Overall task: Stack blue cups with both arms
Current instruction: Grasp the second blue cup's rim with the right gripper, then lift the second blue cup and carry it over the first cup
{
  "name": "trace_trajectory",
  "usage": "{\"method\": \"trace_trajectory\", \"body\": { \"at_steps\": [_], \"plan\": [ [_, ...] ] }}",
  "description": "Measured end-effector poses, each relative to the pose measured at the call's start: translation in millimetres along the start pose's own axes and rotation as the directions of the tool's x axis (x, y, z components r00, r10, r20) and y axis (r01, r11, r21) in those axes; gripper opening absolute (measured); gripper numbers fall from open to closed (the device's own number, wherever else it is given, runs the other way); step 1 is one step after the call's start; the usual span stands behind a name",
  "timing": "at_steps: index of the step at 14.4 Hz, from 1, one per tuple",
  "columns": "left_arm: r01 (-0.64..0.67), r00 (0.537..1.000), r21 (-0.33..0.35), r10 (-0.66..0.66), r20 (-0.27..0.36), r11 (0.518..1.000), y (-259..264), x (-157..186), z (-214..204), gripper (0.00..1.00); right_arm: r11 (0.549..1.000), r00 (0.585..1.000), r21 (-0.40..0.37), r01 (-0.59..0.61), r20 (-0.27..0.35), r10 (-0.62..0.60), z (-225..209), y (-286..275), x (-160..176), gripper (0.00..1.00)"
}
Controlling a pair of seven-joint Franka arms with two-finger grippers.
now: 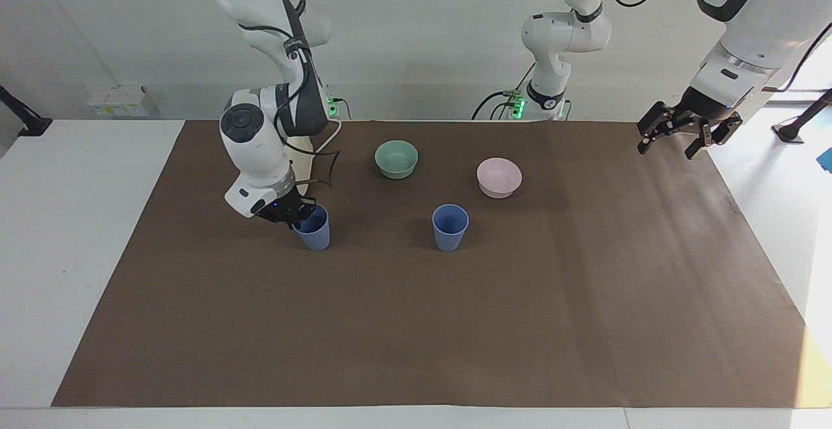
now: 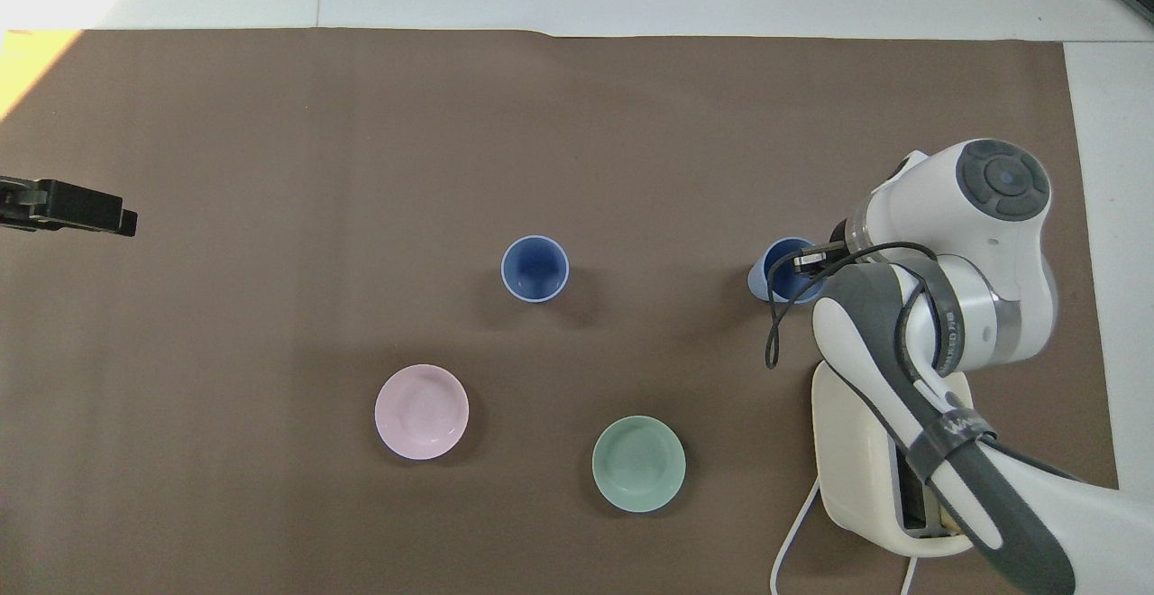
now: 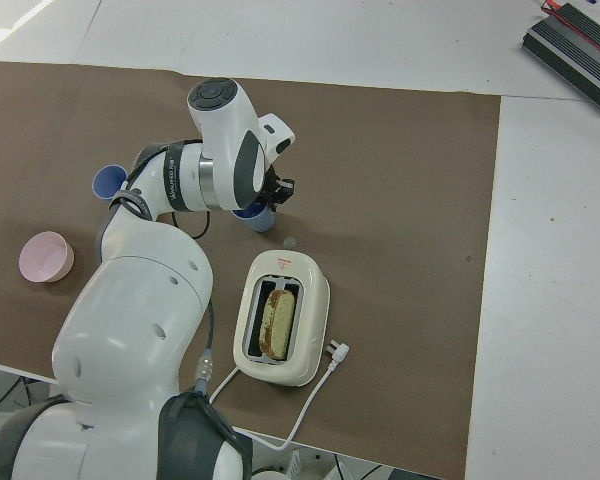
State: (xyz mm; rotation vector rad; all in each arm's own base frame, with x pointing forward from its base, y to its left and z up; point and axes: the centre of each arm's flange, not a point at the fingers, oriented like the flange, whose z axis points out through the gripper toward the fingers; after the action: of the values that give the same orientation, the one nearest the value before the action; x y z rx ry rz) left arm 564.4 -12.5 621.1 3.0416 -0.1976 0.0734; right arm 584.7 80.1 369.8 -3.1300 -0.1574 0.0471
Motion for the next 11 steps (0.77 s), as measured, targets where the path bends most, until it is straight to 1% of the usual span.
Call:
{"method": "trace_trajectory", "body": {
  "at_steps": [3,5,8,10,11],
  "plan": [
    [0.000,1.000,0.000,0.000,0.000,1.000,0,0,0,1.00,1.000,1.000,0.004,0.001,-0.029,-0.001,-14,-2,8,0.05],
    [-0.003,1.000,0.000,0.003,0.000,1.000,1,0,0,1.00,0.999,0.999,0.038,-0.017,-0.050,0.019,-32,-4,15,0.05],
    [-0.003,1.000,0.000,0.003,0.000,1.000,2,0,0,1.00,0.995,0.995,0.091,-0.045,-0.087,0.053,-72,-17,29,0.05],
    [-0.002,1.000,0.000,0.002,0.000,1.000,1,0,0,1.00,0.991,0.992,0.102,-0.085,-0.088,0.094,-94,-51,36,0.05],
    [-0.002,1.000,0.000,0.002,0.000,1.000,1,0,0,1.00,0.989,0.990,0.104,-0.105,-0.085,0.114,-100,-81,38,0.05]
  ]
}}
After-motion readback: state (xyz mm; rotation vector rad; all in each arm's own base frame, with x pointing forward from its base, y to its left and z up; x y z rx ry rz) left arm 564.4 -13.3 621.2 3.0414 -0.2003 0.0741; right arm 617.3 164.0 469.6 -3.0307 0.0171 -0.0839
